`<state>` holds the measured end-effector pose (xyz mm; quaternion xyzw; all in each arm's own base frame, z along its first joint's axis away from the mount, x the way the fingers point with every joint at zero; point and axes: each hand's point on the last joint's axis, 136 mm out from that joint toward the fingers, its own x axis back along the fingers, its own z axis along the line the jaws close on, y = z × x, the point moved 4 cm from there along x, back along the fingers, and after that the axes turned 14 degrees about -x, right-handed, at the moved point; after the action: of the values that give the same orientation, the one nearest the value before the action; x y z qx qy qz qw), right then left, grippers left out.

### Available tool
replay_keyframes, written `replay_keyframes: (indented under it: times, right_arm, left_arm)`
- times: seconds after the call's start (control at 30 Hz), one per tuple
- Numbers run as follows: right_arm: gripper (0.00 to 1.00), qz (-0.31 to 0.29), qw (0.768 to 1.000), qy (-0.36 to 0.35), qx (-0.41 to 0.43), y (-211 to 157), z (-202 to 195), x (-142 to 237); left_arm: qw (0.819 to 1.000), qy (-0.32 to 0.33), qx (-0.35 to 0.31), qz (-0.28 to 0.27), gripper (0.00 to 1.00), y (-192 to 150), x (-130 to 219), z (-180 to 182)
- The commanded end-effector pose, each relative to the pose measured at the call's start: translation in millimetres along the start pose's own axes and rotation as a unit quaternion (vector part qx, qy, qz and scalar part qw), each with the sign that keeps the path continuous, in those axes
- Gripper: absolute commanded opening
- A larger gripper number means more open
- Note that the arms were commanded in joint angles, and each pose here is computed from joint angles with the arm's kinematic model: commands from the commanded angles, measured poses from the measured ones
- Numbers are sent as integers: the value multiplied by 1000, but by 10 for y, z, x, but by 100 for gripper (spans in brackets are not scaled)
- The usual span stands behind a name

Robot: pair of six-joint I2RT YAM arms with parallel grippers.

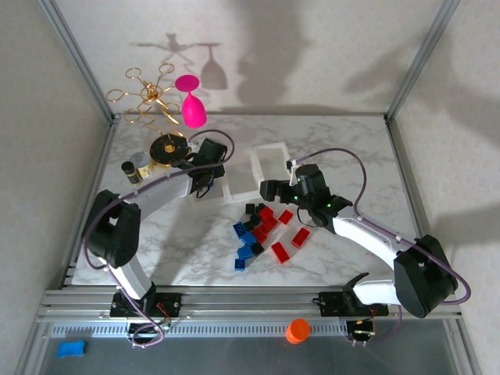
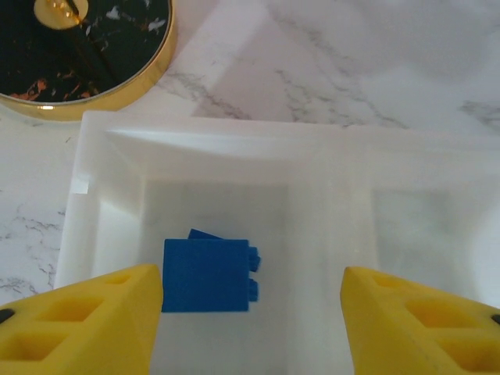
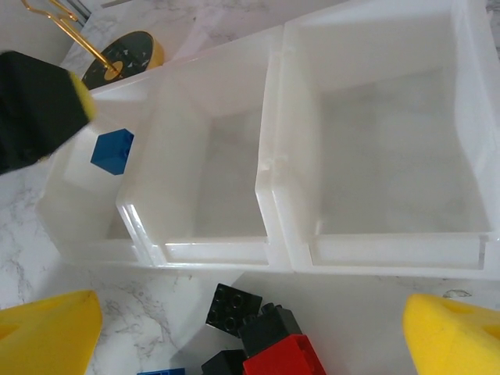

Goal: Sort the legos into containers by color
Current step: Place the lego in the container.

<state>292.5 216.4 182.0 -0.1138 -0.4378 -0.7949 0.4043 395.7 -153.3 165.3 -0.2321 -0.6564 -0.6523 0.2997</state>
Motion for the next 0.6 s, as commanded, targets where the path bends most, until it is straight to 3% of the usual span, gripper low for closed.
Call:
replay_keyframes:
  times: [0.0,0.3,0.57]
  right_arm:
    - [99,-10,1000,-6,-4,99,0,-28]
    - [99,33,999,-16,-6,-110,-107,-25]
    - [99,68,997,-24,-7,-374,-257,-12]
  left_arm:
    - [1000,-18,-9,-3,62,-36,302,-18]
    - [997,-58,-35,23,62,-538,696,-191]
    - [993,-90,-57,60,61,-998,838,-371]
